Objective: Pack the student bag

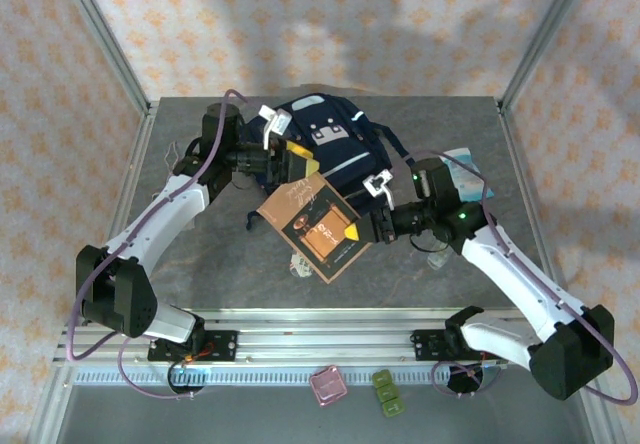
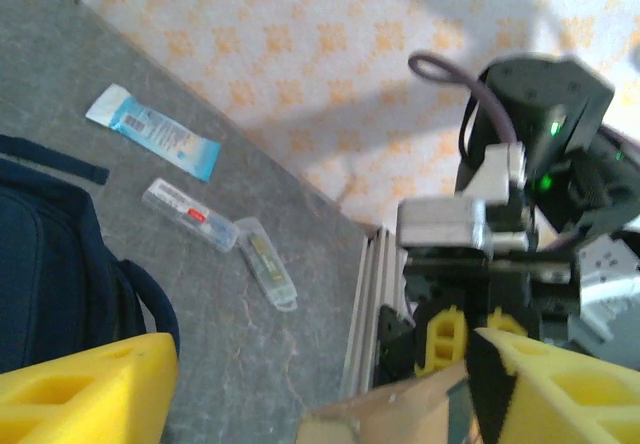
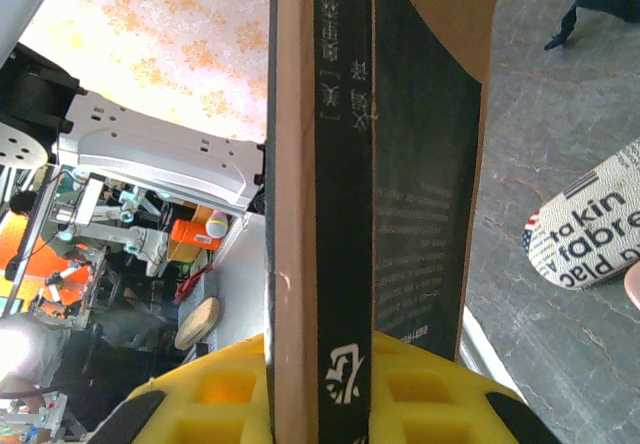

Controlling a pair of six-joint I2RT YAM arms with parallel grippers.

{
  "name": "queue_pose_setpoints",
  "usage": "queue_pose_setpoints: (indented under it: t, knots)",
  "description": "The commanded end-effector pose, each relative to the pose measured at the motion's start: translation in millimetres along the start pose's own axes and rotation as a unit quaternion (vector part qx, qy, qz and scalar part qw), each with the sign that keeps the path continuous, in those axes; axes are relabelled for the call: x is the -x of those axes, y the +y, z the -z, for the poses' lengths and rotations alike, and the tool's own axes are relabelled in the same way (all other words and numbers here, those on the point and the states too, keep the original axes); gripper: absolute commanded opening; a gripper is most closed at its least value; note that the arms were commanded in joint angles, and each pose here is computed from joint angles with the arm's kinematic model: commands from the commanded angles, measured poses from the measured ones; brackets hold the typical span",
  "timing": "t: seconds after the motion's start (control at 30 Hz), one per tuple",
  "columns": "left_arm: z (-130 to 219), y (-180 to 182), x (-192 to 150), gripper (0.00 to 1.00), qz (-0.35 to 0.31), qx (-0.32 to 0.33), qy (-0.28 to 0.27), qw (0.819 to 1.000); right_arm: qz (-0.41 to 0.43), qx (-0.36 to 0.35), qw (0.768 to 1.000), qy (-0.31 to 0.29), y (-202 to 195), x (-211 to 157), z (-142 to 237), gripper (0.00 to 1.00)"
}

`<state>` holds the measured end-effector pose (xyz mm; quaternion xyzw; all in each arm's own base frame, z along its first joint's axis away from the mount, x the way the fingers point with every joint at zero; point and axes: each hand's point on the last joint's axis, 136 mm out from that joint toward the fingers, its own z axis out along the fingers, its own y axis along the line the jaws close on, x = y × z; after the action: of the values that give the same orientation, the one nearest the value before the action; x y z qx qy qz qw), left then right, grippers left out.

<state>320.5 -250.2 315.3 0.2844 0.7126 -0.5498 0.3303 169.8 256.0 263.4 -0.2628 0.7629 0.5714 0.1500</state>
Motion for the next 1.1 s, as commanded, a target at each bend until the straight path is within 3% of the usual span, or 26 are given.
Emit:
queue_pose_setpoints:
  t: [0.0, 0.07, 0.13, 0.2, 0.23, 0.27, 0.37, 0.4, 0.5, 0.6, 0.7, 0.87, 0.97, 1.0, 1.07]
  knots:
    - [-1, -8, -13, 0.67, -0.010, -0.026, 0.028, 0.999, 0.079, 0.040, 0.996, -0.014, 31, 20, 6, 0.00]
    - [0, -13, -17, 0.61, -0.011, -0.040, 0.031, 0.999, 0.078, 0.038, 0.996, -0.013, 28, 21, 4, 0.00]
    - [1, -17, -19, 0.41, -0.015, -0.048, 0.030, 0.998, 0.072, 0.030, 0.997, -0.012, 22, 22, 2, 0.00]
    - [3, -20, -19, 0.13, -0.016, -0.052, 0.029, 0.998, 0.060, 0.014, 0.998, -0.016, 10, 24, 2, 0.00]
    - [3, -20, -19, 0.03, -0.015, -0.052, 0.028, 0.998, 0.056, 0.009, 0.998, -0.018, 6, 25, 3, 0.00]
    - [3, -19, -18, 0.00, -0.013, -0.050, 0.027, 0.998, 0.052, 0.001, 0.998, -0.026, 2, 29, 6, 0.00]
    - [1, -9, -11, 0.00, 0.005, -0.029, 0.009, 1.000, 0.041, -0.030, 0.996, -0.071, -11, 48, 21, 0.12]
    - [2, -2, -4, 0.00, 0.016, -0.012, -0.007, 1.000, 0.033, -0.050, 0.994, -0.096, -18, 57, 30, 0.29]
    - [3, 20, 15, 0.00, 0.070, 0.023, -0.065, 0.995, 0.025, -0.098, 0.982, -0.160, -28, 79, 52, 0.55]
    - [10, 48, 32, 0.00, 0.134, 0.065, -0.138, 0.979, 0.002, -0.163, 0.958, -0.235, -45, 100, 83, 0.66]
    - [32, 65, 61, 0.00, 0.181, 0.085, -0.249, 0.948, -0.008, -0.195, 0.934, -0.300, -49, 112, 109, 0.75]
    - [87, 50, 113, 0.00, 0.192, 0.053, -0.451, 0.870, -0.025, -0.118, 0.912, -0.392, -34, 114, 115, 0.86]
    - [110, 41, 126, 0.00, 0.206, 0.024, -0.525, 0.825, -0.024, -0.071, 0.884, -0.462, -28, 106, 113, 0.93]
    - [113, 37, 128, 0.00, 0.208, 0.015, -0.539, 0.816, -0.019, -0.057, 0.873, -0.483, -25, 103, 113, 0.99]
    - [114, 29, 131, 0.00, 0.209, 0.002, -0.553, 0.806, -0.016, -0.024, 0.850, -0.525, -20, 94, 109, 1.00]
